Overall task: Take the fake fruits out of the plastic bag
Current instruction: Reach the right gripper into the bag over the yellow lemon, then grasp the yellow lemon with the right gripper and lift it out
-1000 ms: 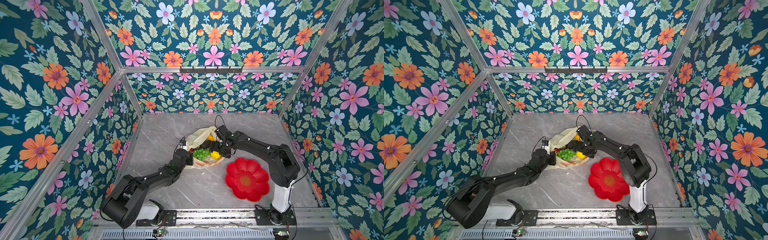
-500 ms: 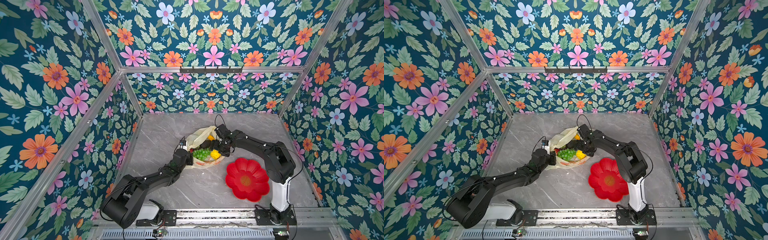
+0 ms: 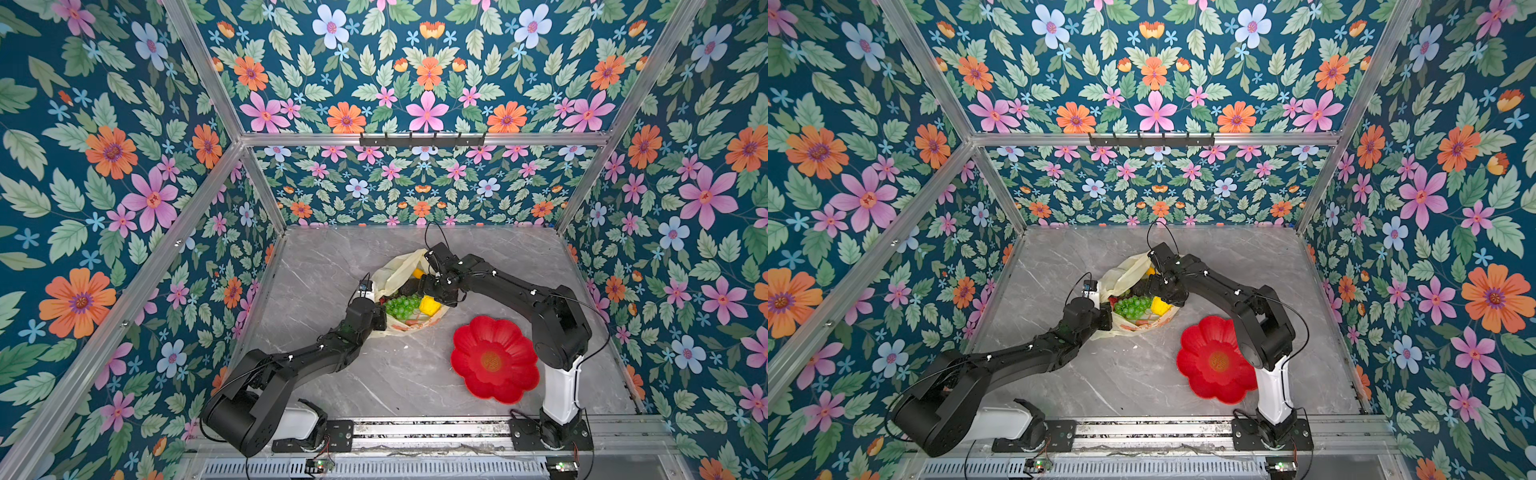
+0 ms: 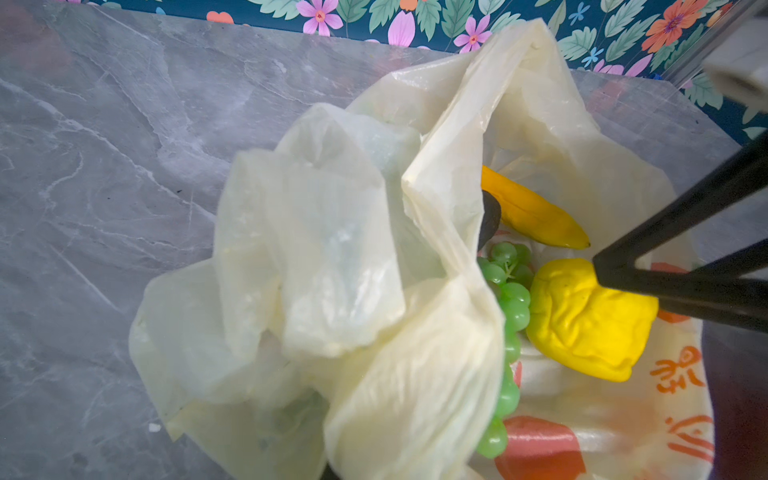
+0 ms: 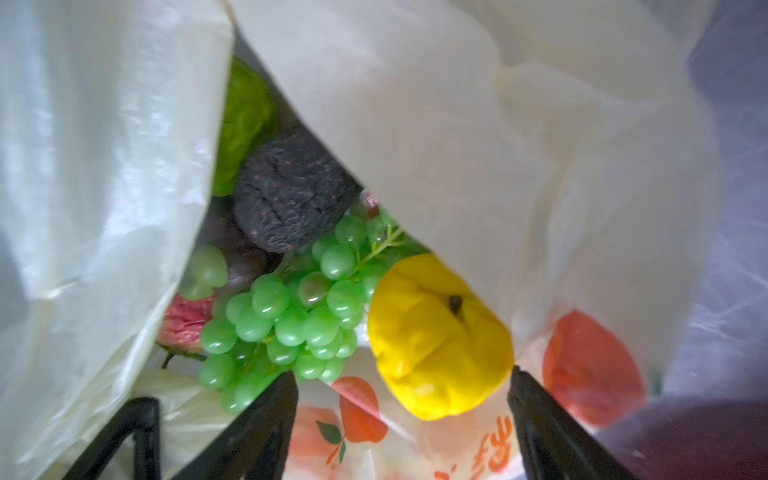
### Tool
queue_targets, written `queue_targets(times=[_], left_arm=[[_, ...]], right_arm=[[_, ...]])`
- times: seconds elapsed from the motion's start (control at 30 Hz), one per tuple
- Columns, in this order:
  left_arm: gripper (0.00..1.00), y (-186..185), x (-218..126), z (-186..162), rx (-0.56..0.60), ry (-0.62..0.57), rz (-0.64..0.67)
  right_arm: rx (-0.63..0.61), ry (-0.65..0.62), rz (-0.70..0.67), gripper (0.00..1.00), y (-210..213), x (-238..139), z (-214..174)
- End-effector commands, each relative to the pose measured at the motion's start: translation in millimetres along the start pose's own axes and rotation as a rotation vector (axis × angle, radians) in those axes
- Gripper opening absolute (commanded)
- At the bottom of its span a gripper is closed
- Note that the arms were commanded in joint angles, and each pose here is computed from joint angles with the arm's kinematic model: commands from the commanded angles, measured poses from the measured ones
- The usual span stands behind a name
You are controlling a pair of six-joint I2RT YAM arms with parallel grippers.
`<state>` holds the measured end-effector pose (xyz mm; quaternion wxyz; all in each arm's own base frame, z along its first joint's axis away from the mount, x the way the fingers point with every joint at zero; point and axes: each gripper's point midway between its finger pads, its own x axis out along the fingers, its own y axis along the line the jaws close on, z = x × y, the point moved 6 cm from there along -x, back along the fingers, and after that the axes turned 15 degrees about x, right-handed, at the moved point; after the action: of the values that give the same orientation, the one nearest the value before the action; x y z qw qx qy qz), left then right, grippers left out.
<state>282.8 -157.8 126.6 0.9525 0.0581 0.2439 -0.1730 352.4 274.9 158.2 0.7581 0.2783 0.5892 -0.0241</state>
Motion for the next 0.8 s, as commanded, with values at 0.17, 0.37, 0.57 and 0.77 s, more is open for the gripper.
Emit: queue_targets(times=[0.17, 0.37, 0.57, 0.77], left_arm=[[0.01, 0.0, -0.3, 3.2, 0.007, -0.009, 0.002], [0.01, 0.2, -0.7, 3.3, 0.006, -0.010, 0.002], [0.01, 0.2, -1.2, 3.9, 0.006, -0.013, 0.001], [0.01, 0.2, -0.8, 3.6, 0.007, -0.011, 0.000]], right_arm=[[-0.050, -0.042, -0.043, 0.81, 6.1, -2.2, -0.9], [-0.047, -0.024, -0.057, 0.81, 11.0, 12.7, 1.2], [-0.051, -0.036, -0.112, 0.81, 3.6, 20.2, 2.4], [-0.059, -0.036, -0.139, 0.85, 0.3, 27.4, 2.6]])
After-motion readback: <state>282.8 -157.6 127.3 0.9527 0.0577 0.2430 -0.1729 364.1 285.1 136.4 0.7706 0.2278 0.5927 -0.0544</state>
